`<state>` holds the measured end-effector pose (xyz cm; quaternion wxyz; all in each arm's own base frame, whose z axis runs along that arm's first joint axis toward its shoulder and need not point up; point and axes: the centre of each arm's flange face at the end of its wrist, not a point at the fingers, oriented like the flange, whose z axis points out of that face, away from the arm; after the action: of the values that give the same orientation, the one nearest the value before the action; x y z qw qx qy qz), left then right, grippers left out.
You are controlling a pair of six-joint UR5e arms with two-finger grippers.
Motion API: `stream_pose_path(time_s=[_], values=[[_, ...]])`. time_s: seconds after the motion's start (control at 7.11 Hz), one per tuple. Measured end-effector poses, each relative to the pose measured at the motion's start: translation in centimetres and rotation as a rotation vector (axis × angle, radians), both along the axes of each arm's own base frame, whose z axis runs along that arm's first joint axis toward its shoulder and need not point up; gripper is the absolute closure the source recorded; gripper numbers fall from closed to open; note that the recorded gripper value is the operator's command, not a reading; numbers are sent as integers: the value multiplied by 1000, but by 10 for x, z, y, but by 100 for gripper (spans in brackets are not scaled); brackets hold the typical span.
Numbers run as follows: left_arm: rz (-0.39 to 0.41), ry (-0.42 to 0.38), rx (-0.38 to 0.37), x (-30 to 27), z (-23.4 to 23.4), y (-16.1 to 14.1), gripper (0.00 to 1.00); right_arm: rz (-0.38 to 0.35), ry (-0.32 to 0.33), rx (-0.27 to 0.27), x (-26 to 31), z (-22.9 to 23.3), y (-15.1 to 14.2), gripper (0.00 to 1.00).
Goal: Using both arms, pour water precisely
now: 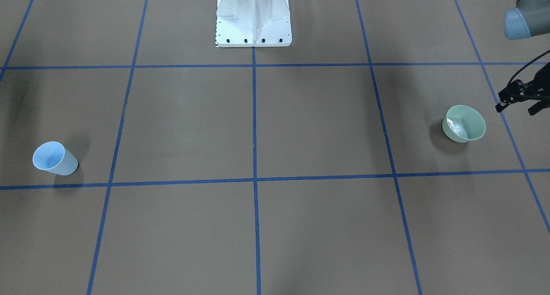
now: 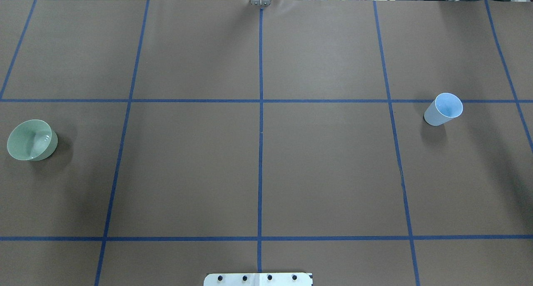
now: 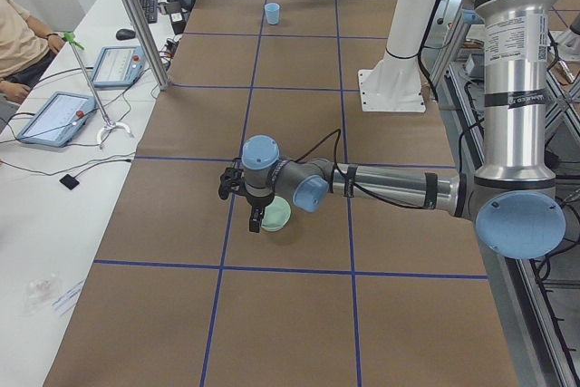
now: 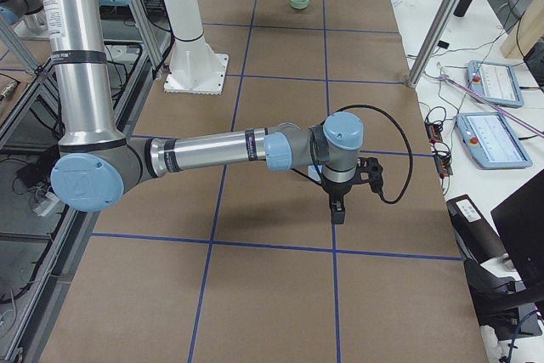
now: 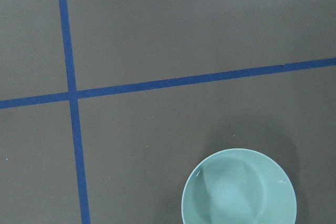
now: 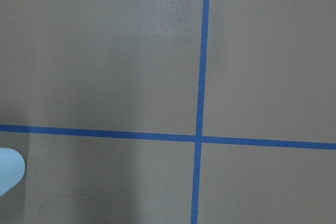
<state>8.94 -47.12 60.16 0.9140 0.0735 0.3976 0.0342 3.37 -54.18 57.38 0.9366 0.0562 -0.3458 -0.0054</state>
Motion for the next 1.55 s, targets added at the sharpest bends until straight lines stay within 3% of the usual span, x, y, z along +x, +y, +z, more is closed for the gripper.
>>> stream_pose_path(time_s=[0.56,0.7,0.98,1.13,1.27,1.41,1.55], values=[[-5,19,-7,32,54,5,1,-1,2,-1,0,1,5,0],[-3,25,-11,39,62,7,9,0,2,0,1,1,7,0],[-9,38,-21,48,69,8,46,0,2,1,1,1,9,0],[-4,42,-24,54,69,9,48,0,2,3,1,0,10,0],[6,46,-23,60,68,10,57,0,2,4,1,-1,11,0],[17,50,-21,66,65,10,86,0,2,5,1,-1,11,0],[23,54,-18,69,63,10,100,0,2,5,1,-1,11,0]])
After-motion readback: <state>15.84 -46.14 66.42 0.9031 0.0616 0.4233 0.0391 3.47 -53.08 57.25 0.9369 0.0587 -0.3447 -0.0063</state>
